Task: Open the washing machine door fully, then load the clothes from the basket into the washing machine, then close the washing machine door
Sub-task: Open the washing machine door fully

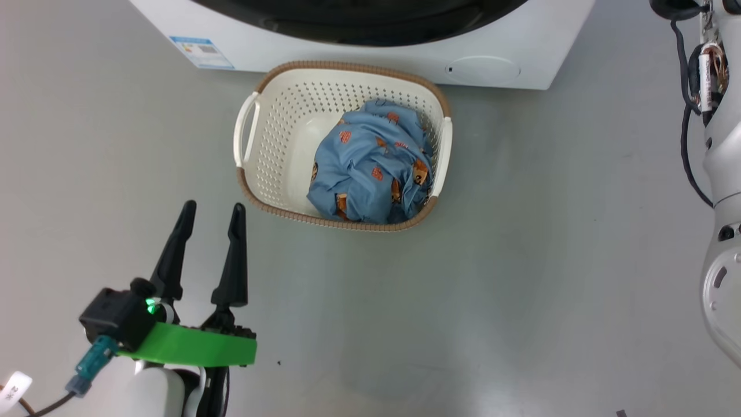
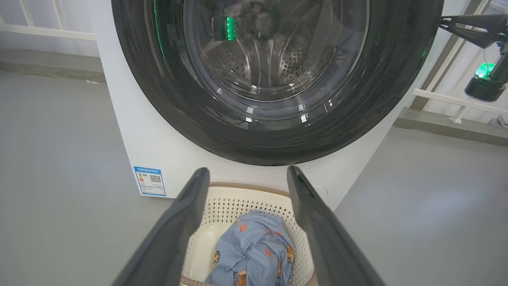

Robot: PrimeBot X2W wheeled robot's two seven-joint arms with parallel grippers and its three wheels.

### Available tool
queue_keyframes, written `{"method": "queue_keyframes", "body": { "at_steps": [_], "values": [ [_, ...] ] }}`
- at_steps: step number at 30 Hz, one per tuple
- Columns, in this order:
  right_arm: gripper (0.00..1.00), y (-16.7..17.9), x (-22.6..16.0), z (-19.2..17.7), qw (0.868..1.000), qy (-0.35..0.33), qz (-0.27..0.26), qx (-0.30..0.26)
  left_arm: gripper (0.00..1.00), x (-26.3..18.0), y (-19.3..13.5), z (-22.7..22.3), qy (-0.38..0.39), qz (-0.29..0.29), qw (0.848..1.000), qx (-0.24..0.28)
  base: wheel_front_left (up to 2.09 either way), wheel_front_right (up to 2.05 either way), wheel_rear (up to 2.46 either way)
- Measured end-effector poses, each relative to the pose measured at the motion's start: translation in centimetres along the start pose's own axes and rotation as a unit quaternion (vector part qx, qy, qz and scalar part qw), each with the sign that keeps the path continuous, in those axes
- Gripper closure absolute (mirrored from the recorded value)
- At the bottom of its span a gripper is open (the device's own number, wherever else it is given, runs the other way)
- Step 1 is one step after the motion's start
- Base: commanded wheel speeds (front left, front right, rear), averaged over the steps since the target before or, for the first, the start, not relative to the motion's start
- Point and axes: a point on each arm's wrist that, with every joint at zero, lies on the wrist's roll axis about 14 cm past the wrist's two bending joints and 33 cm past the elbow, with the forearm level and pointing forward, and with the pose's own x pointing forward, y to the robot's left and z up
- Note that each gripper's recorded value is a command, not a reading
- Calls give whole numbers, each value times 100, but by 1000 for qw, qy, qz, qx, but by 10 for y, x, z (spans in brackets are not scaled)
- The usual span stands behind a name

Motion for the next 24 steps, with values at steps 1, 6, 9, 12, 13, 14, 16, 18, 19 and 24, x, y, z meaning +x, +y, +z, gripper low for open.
{"method": "queue_keyframes", "body": {
  "at_steps": [1,6,9,12,13,14,16,18,19,24],
  "values": [
    [100,-2,2,-1,1000,1,-3,-1,0,1,0,0,0,0,1000,0,0,0,0],
    [100,-9,13,-3,1000,3,-6,-1,0,5,2,-1,-1,3,1000,-12,0,0,0],
    [100,-10,19,-2,1000,0,-4,5,0,7,0,0,-4,1,1000,-15,0,0,0],
    [100,-13,25,-3,1000,4,-7,0,0,10,1,3,-9,0,1000,-16,0,0,0],
    [100,-15,26,-4,1000,5,-8,-1,0,10,1,3,-8,1,1000,-16,0,0,0],
    [100,-16,28,-5,1000,5,-10,-1,0,9,2,2,-7,3,1000,-16,0,0,0],
    [100,-18,31,-6,1000,6,-11,-2,0,9,4,1,-5,6,1000,-17,0,0,0],
    [100,-21,33,-8,1000,10,-15,-3,0,8,6,1,-4,9,1000,-20,0,0,0],
    [100,-21,34,-9,1000,10,-16,-3,0,8,7,1,-4,10,1000,-19,0,0,0],
    [100,-19,38,-11,1000,18,-14,3,0,6,9,1,-4,15,1000,-21,0,0,0]
  ]
}}
